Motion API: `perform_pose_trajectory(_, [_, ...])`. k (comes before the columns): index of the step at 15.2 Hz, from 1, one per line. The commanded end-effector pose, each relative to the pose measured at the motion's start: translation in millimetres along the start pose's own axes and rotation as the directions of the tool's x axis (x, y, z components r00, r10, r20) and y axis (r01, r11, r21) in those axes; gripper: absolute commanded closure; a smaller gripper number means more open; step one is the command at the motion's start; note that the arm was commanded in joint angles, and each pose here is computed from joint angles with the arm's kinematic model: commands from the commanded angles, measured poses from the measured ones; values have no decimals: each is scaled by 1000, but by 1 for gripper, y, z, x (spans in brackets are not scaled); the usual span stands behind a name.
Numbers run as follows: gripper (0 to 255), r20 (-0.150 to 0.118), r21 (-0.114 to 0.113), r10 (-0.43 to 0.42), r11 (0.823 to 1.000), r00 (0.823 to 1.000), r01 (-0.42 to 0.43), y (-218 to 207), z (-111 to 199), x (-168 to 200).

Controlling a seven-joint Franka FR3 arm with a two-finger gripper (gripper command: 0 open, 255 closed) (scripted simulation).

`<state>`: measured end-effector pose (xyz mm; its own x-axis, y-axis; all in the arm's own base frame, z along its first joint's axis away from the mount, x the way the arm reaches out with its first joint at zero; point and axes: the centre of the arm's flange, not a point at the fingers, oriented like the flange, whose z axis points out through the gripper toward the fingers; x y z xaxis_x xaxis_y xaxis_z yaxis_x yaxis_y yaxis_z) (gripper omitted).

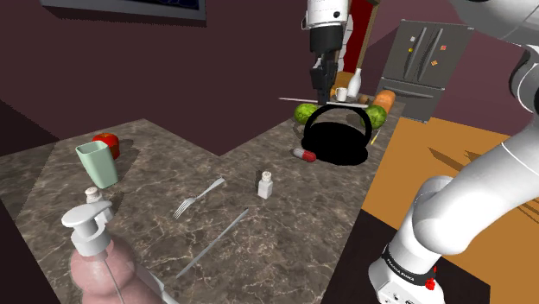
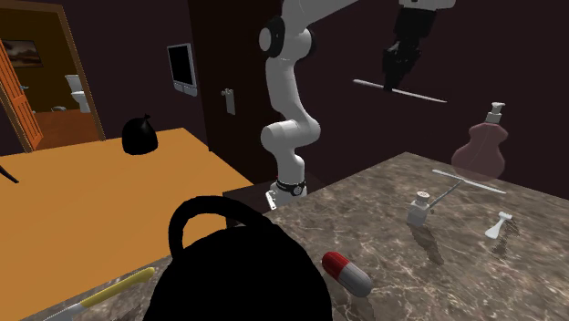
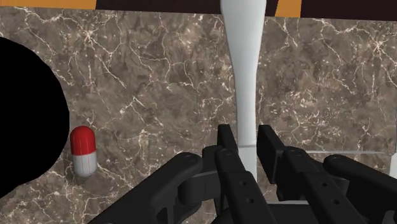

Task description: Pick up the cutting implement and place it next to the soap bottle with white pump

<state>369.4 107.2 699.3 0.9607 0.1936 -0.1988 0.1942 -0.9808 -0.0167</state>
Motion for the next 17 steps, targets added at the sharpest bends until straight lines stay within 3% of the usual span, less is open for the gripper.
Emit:
perform_pose_trajectory(1, [255,0,0,2,1000,1000,-2,-25,1,-2])
perform_pose_trajectory(17, [255,0,0,2,1000,1000,-2,-234,10,-30])
